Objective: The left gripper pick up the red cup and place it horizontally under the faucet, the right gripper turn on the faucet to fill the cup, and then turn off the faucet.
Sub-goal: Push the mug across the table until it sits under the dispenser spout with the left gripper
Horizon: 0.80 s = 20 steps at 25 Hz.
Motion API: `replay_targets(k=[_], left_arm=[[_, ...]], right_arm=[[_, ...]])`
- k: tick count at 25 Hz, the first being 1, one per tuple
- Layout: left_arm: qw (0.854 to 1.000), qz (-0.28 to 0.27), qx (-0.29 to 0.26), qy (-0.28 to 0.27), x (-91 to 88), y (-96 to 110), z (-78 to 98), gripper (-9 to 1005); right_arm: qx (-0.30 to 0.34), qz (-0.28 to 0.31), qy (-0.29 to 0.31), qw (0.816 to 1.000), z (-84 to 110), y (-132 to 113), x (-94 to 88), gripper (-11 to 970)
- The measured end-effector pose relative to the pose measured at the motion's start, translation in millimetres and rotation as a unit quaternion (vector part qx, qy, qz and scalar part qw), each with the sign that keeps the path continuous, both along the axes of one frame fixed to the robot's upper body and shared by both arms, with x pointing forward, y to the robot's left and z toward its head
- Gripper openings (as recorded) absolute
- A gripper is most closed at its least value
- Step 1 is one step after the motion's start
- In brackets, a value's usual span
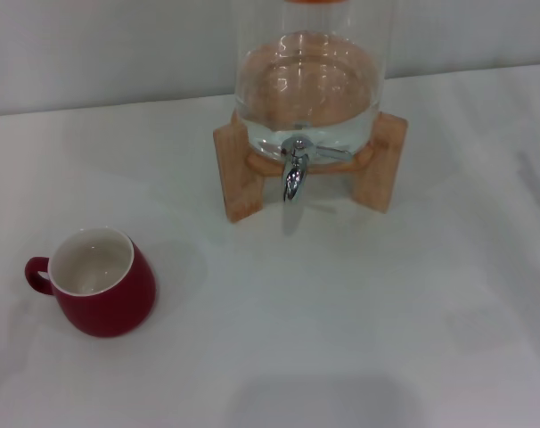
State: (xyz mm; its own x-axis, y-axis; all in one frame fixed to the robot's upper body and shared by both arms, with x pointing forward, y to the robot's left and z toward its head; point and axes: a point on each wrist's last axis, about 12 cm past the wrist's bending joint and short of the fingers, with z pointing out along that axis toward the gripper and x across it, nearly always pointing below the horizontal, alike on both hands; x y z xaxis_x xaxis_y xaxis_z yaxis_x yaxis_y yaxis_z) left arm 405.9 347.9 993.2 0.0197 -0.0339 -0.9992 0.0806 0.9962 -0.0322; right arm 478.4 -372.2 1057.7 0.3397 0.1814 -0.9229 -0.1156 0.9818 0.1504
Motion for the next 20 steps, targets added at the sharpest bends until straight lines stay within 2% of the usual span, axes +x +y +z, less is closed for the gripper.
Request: replay_targets(k=[12, 20], left_arm=[[0.997, -0.052, 0.029, 0.042, 10.1, 0.4, -5.1, 875], [0.995, -0.077, 0.044, 0.044, 22.9, 0.2, -1.8, 875]], right_arm=[[0.002, 0.01, -0.005, 1.0, 0.3, 1.6, -3.1, 797], [0.005, 0.013, -0.005, 1.0, 0.6, 2.0, -2.7, 797]])
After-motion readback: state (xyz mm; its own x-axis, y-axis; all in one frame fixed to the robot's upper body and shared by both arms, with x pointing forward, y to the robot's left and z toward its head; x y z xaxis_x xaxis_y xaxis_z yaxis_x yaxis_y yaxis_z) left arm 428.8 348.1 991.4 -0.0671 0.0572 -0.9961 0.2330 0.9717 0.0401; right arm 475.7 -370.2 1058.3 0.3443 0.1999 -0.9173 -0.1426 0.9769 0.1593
